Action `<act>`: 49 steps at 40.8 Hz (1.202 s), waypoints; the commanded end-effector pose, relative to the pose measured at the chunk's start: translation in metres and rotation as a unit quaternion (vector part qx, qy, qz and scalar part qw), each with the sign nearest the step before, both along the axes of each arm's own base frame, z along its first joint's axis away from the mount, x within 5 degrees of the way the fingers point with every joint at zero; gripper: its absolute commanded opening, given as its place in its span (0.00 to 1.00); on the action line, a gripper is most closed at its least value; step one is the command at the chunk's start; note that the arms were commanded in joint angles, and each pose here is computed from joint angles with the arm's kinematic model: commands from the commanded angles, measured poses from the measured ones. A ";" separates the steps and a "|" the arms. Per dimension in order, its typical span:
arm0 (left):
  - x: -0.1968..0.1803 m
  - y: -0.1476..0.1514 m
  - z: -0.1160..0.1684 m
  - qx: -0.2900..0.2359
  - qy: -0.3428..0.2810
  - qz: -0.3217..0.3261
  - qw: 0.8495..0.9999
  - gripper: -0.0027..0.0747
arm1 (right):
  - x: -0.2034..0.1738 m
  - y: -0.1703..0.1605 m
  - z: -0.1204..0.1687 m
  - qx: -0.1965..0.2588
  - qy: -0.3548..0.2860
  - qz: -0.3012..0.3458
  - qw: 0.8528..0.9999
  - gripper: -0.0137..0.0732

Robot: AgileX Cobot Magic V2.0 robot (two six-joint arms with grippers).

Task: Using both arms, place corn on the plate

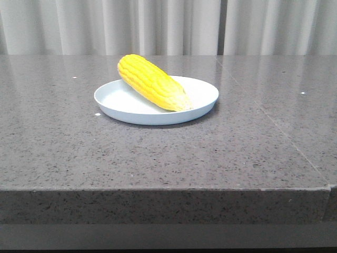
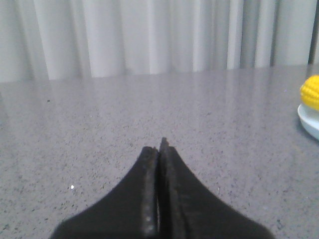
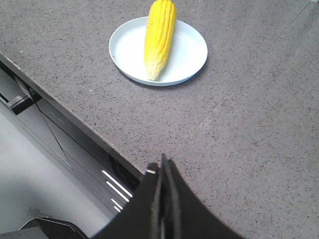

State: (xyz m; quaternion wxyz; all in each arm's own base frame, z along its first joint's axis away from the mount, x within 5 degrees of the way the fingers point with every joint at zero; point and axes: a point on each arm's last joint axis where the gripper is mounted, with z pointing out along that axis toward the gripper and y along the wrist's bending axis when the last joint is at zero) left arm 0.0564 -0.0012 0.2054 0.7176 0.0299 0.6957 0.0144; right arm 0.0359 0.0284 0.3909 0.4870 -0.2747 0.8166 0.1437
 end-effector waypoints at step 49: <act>-0.001 0.000 0.002 -0.015 -0.045 -0.004 0.999 0.01 | 0.002 0.000 0.012 0.017 -0.038 -0.005 0.999 0.06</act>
